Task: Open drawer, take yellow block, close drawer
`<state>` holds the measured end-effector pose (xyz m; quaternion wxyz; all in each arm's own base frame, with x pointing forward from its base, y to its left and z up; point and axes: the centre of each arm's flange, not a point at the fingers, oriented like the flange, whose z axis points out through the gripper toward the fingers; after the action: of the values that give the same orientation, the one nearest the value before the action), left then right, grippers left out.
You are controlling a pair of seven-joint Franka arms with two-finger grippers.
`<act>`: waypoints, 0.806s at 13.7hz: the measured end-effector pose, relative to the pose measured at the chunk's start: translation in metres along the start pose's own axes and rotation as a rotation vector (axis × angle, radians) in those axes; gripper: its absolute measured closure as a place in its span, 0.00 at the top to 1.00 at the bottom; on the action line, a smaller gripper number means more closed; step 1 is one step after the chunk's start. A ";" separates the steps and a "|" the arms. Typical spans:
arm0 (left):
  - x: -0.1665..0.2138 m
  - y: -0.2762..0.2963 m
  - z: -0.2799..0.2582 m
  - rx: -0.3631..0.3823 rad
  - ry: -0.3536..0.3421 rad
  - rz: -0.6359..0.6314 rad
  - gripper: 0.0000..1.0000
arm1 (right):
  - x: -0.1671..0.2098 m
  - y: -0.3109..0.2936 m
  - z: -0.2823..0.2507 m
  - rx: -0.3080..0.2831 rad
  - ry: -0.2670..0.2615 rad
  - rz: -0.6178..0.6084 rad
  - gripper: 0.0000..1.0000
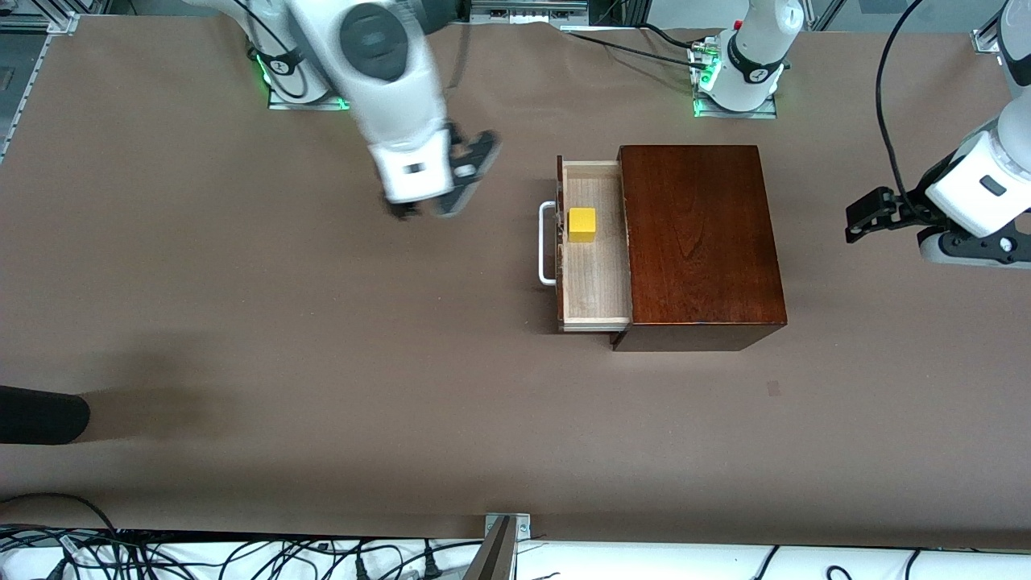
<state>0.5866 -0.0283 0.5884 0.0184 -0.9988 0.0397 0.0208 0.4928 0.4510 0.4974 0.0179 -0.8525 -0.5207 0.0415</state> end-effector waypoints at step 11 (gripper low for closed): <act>-0.039 -0.010 0.006 0.007 0.045 -0.012 1.00 | 0.129 -0.155 0.108 -0.102 0.136 -0.473 1.00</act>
<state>0.5485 -0.0149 0.5847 0.0211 -0.9992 0.0341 -0.0020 0.4045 0.6347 0.3948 0.0192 -0.7076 -0.7048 -0.0475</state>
